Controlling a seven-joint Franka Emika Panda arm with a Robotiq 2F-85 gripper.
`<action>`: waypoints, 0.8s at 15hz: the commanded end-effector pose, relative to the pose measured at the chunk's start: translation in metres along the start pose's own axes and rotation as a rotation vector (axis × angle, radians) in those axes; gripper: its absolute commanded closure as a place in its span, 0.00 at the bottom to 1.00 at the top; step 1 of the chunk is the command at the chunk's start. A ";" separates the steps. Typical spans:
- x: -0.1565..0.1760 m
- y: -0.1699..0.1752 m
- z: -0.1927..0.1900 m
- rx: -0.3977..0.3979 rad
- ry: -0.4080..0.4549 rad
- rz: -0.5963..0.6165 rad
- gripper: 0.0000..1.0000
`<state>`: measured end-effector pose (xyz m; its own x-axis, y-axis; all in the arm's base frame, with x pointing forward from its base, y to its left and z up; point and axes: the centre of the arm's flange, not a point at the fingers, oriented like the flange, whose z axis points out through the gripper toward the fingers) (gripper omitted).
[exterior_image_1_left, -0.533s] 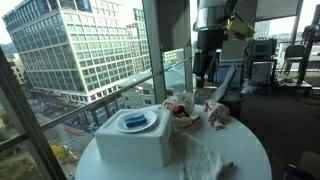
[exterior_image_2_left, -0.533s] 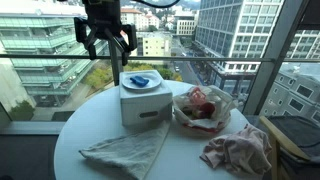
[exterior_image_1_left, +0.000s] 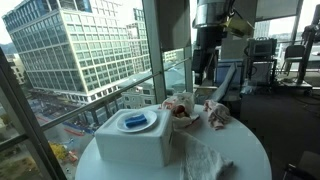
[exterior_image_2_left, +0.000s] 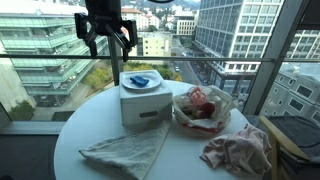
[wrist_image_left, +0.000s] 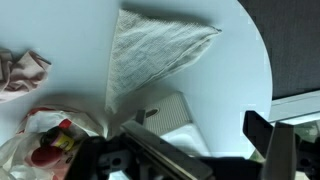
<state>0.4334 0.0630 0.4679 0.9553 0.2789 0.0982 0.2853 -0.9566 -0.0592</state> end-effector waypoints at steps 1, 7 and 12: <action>0.002 0.000 0.006 0.013 -0.009 0.002 0.00; 0.006 -0.021 0.084 -0.026 -0.008 0.012 0.00; 0.003 -0.050 0.153 -0.012 -0.045 -0.004 0.00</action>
<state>0.4327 0.1047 0.3497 0.9568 0.2852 0.0557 0.2874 -0.9571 -0.0370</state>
